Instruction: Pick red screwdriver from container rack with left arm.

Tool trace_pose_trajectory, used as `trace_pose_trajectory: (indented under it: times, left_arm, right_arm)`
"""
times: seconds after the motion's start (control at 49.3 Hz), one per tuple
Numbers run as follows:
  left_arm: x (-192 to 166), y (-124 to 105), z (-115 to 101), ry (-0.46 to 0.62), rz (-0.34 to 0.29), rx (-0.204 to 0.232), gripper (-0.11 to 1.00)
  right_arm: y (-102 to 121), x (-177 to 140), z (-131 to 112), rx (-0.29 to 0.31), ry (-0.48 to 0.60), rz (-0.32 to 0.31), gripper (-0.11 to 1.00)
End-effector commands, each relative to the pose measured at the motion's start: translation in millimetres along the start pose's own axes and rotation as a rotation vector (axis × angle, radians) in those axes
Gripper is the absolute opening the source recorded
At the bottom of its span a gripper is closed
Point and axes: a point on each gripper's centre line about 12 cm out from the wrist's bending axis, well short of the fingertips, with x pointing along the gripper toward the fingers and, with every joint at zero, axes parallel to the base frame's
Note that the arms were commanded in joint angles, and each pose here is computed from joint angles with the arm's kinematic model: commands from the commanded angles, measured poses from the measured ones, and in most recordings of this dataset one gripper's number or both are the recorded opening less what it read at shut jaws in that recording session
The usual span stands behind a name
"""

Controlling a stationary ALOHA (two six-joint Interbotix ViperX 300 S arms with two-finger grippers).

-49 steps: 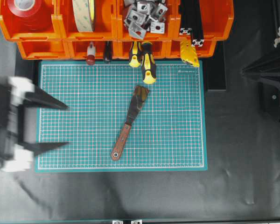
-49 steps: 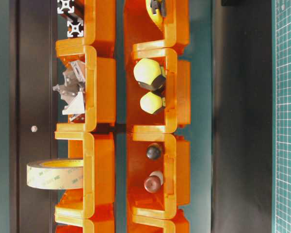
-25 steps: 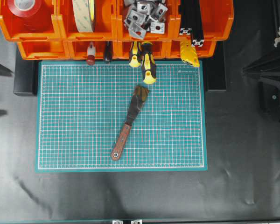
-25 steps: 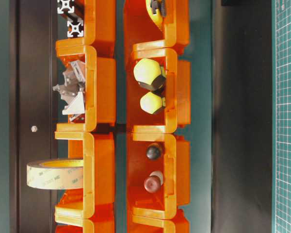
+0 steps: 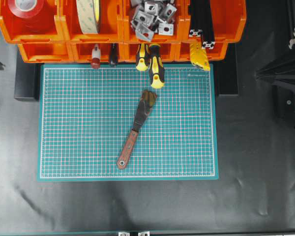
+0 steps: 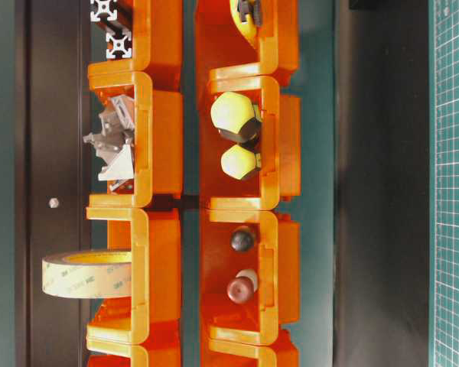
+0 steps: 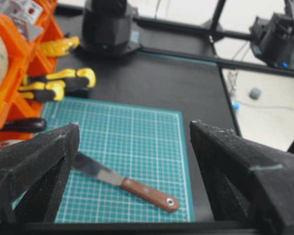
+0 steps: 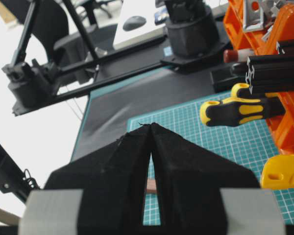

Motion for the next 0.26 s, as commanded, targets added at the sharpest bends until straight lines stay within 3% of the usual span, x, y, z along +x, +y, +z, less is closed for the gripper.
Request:
trace_pose_trajectory:
  times: [0.0, 0.243]
  left_arm:
    - [-1.0, 1.1, 4.5, -0.014, 0.005, 0.001, 0.88]
    - [-2.3, 2.6, 5.6, -0.021, 0.01, -0.003, 0.88]
  right_arm:
    - [3.2, 0.2, 10.6, -0.003, -0.033, 0.008, -0.01]
    - [1.6, 0.3, 10.9, -0.004, -0.038, -0.001, -0.01]
